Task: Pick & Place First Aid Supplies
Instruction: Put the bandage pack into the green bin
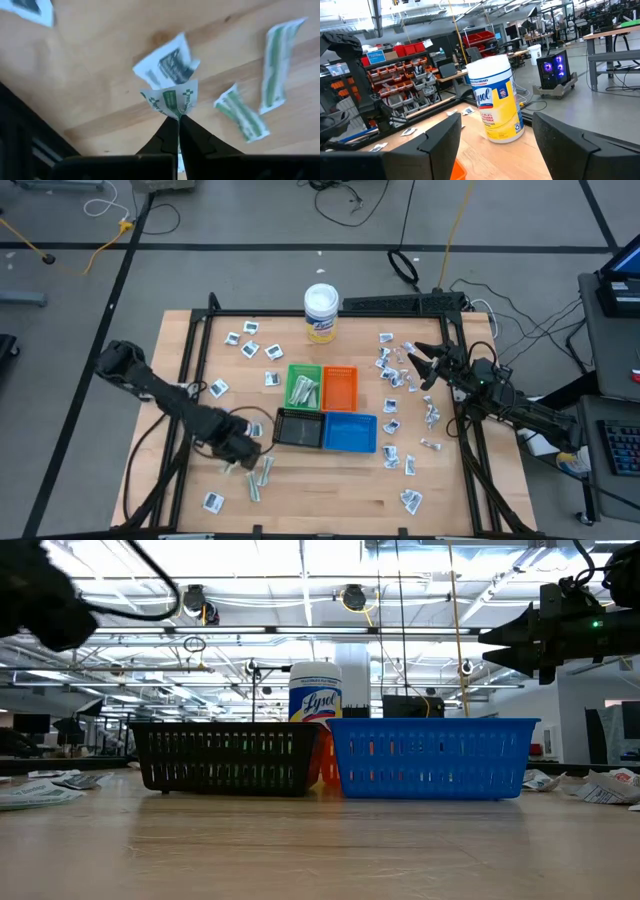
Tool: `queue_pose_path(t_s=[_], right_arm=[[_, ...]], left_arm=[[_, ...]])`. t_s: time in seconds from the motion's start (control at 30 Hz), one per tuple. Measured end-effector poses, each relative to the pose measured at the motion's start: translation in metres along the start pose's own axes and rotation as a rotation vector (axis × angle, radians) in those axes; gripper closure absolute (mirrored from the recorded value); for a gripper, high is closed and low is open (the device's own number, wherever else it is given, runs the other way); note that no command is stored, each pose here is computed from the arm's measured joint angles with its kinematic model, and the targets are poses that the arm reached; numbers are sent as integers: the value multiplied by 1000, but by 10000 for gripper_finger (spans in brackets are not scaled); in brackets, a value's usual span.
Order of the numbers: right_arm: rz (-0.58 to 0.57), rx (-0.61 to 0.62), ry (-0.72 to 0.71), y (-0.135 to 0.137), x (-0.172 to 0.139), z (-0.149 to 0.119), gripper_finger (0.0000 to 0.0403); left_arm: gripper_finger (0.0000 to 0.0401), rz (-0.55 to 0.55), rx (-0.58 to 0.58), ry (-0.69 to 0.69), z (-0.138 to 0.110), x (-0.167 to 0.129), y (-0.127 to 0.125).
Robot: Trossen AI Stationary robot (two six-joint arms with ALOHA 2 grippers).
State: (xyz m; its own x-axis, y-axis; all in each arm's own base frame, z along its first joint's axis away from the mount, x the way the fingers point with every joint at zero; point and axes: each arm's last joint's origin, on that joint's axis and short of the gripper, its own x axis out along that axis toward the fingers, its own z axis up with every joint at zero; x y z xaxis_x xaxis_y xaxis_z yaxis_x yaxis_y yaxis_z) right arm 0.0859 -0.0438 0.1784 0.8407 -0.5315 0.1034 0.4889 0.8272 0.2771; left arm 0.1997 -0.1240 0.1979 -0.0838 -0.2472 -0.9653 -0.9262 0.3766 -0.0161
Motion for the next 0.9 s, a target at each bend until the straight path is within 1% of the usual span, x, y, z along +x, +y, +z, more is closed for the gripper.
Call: queue_pose_path(t_s=[0.13, 0.27, 0.5, 0.67, 0.9], right_arm=[[1, 0, 0, 0, 0, 0, 160], [0, 0, 0, 0, 0, 0, 160], [0, 0, 0, 0, 0, 0, 160], [0, 0, 0, 0, 0, 0, 160], [0, 0, 0, 0, 0, 0, 160]], left_arm=[[396, -23, 1, -10, 20, -22, -7], [397, -75, -6, -41, 43, -46, -13], [397, -126, -42, -74, 96, -83, -24], [398, -155, -58, -72, 134, -98, -31], [399, -153, -49, -62, 185, -106, -47]])
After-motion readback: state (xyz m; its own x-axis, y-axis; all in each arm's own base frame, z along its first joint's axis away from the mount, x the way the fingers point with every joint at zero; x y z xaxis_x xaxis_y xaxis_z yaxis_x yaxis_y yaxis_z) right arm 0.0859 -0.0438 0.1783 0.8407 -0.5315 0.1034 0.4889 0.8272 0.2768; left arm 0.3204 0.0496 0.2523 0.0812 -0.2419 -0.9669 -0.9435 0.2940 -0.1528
